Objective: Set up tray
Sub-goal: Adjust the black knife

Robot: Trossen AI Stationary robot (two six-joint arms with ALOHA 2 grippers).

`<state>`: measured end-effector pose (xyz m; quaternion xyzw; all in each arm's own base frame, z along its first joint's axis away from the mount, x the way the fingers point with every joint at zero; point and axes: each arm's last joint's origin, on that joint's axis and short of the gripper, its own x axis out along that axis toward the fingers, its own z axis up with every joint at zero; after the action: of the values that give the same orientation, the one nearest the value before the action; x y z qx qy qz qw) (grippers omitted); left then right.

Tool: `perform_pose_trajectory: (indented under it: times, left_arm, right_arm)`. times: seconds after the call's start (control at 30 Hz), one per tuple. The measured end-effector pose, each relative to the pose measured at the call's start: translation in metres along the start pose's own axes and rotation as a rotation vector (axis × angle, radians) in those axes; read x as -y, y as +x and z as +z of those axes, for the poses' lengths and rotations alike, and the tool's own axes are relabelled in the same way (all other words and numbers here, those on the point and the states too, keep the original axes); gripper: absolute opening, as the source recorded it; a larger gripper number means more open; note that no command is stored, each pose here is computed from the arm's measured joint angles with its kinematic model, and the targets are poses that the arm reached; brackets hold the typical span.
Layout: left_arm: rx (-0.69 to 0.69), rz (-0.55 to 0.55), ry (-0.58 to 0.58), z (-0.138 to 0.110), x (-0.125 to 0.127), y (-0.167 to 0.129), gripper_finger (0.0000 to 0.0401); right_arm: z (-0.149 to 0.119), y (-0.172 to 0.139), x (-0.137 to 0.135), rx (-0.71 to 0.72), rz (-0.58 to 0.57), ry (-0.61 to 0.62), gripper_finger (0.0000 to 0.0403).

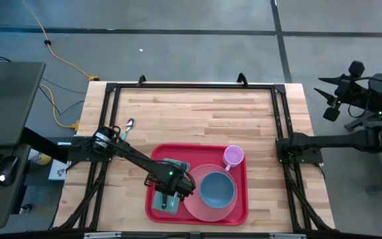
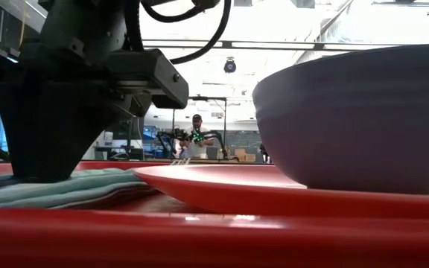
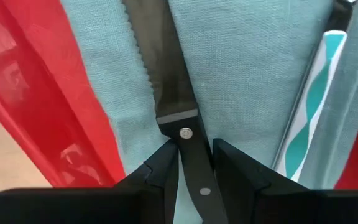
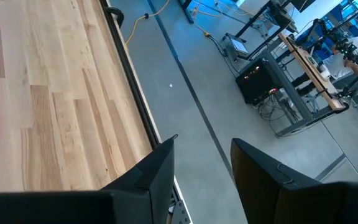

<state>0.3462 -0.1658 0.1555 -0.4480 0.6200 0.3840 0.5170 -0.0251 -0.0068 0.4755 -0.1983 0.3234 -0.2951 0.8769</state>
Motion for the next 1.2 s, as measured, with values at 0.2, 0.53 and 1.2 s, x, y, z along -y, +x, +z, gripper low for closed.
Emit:
perform_pose_trajectory:
  times: [0.2, 0.53, 1.2]
  left_arm:
    - [0.009, -0.045, 0.006, 0.000, 0.004, -0.001, 0.0114]
    - [0.021, -0.070, 0.015, 0.000, 0.006, -0.003, 0.0055]
    - [0.076, -0.074, 0.082, -0.003, 0.007, -0.028, 0.0055]
  right_arm:
    - [0.000, 0.000, 0.000, 0.000, -0.001, -0.006, 0.0138]
    - [0.000, 0.000, 0.000, -0.002, -0.004, -0.008, 0.0138]
    - [0.000, 0.000, 0.000, -0.002, -0.004, -0.005, 0.0138]
